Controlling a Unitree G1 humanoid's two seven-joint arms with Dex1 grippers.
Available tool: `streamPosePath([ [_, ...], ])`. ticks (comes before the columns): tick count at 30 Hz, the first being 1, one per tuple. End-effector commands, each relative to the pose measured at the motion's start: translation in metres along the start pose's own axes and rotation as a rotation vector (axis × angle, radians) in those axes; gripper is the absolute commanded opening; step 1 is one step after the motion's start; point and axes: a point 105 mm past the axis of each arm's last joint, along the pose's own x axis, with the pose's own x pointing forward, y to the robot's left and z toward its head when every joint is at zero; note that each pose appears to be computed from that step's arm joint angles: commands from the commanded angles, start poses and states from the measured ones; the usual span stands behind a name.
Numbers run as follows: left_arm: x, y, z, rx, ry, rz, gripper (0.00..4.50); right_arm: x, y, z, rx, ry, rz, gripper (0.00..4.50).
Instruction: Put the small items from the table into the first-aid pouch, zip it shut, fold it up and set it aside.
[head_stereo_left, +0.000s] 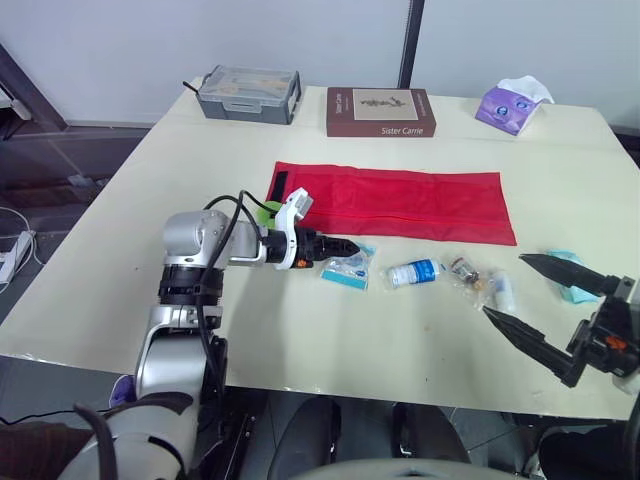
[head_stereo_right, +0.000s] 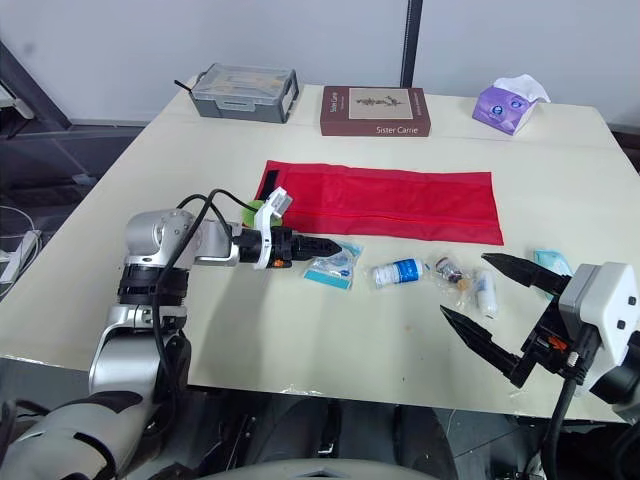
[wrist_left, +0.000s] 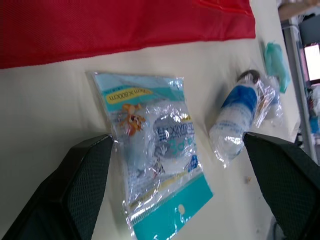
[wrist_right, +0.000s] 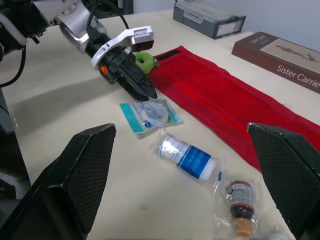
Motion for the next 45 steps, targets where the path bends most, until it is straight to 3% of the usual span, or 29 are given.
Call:
streamPosePath([
  [1, 0.002, -0.008, 0.003, -0.023, 0.01, -0.035, 3.93, -0.002, 0.004, 0.01, -0.049, -0.032, -0.009, 4.5],
  [3, 0.005, -0.007, -0.001, -0.033, 0.028, -0.039, 3.31, -0.002, 0.005, 0.009, -0.047, -0.032, -0.012, 4.5],
  [11, 0.003, -0.013, -0.002, -0.087, -0.007, -0.121, 0.07, 0.001, 0.007, 0.004, 0.027, -0.012, -0.009, 4.5],
  [18, -0.042, -0.045, 0.0, 0.019, -0.167, -0.329, 0.02, 0.049, 0.023, -0.013, 0.411, 0.014, 0.065, 4.5],
  [23, -0.052, -0.066, 0.013, 0.052, -0.324, -0.395, 0.02, 0.094, 0.024, -0.025, 0.59, 0.034, 0.051, 4.5],
  [29, -0.052, -0.09, 0.022, 0.039, -0.479, -0.452, 0.02, 0.125, 0.024, -0.021, 0.785, 0.013, 0.056, 4.5],
  [36, -0.05, -0.103, 0.015, -0.017, -0.535, -0.495, 0.02, 0.147, 0.015, -0.012, 0.917, -0.05, 0.066, 4.5],
  [45, -0.054, -0.107, 0.007, -0.095, -0.509, -0.485, 0.02, 0.15, 0.004, 0.022, 1.061, -0.227, 0.109, 4.5],
])
